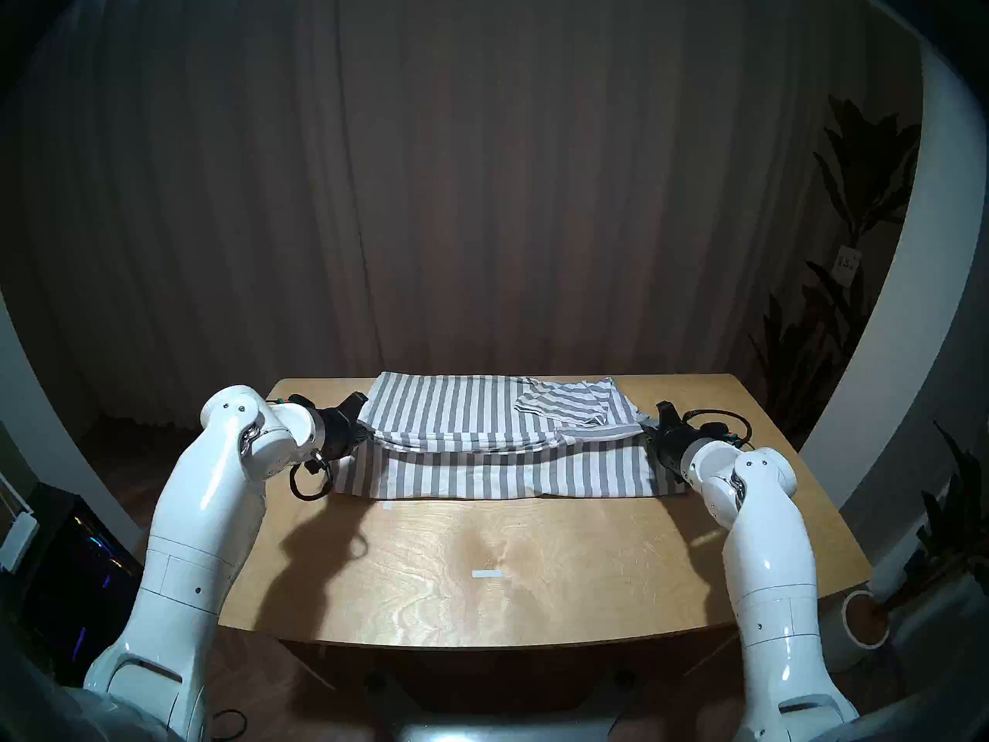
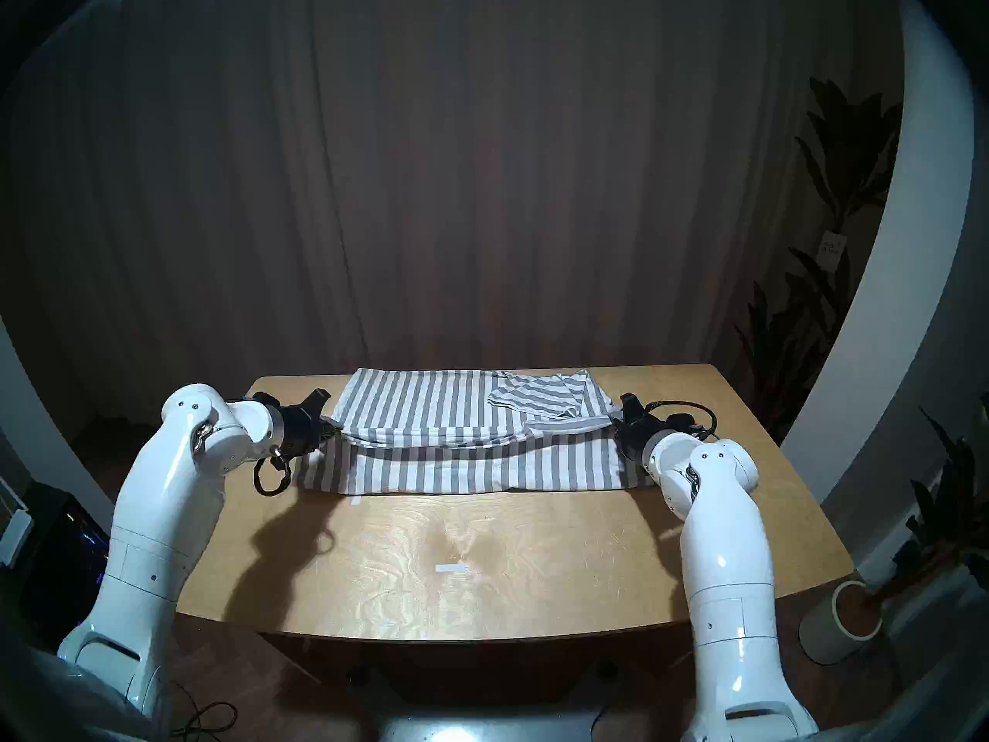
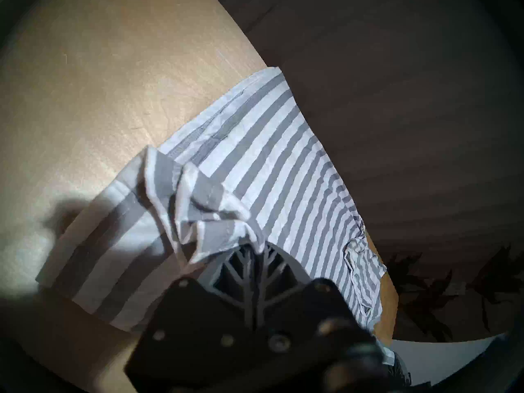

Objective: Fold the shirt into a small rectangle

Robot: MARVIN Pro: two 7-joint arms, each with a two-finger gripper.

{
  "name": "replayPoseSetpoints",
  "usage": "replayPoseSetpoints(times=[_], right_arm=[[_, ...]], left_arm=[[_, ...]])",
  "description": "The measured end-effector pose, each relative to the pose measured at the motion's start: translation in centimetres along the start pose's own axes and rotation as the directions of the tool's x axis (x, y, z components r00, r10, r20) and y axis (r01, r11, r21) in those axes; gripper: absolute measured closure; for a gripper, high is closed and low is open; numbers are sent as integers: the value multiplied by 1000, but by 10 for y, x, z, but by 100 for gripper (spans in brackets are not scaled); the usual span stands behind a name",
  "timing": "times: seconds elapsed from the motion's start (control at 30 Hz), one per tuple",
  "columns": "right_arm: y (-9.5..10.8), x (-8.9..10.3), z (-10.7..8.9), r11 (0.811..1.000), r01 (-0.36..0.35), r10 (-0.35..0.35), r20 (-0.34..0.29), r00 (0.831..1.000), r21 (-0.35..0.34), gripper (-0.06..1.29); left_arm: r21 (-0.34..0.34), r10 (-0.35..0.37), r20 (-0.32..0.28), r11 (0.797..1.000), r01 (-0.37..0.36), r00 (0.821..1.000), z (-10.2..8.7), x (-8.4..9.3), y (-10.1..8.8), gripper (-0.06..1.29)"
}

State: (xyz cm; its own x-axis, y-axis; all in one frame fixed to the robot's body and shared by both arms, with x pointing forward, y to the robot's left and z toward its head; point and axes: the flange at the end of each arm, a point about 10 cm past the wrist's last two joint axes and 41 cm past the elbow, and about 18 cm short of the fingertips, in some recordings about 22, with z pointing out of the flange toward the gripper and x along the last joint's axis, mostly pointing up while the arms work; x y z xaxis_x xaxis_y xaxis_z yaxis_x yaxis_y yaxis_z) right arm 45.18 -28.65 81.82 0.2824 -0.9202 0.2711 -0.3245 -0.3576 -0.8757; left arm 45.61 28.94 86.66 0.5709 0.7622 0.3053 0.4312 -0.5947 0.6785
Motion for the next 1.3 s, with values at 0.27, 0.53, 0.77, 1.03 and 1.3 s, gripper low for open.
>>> replayPoseSetpoints(times=[0.27,0.53,0.77,1.03,1.3], right_arm=[[-11,3,16,1000,-2,2,-23,1000,-3,126],[-23,11,30,1000,-2,2,-53,999,-2,126],[-30,15,41,1000,1,-1,-69,998,-10,126],[-35,17,52,1000,6,-8,-80,997,-26,126],[-42,19,62,999,15,-18,-90,996,-35,126]], left_arm=[[12,-4,-15,1000,4,1000,14,8,7,126],[7,-6,-35,1000,6,999,24,18,21,126],[-6,-14,-56,1000,14,998,31,26,35,126],[-18,-28,-76,999,27,997,40,35,50,126],[-19,-41,-91,999,39,995,50,42,63,126]])
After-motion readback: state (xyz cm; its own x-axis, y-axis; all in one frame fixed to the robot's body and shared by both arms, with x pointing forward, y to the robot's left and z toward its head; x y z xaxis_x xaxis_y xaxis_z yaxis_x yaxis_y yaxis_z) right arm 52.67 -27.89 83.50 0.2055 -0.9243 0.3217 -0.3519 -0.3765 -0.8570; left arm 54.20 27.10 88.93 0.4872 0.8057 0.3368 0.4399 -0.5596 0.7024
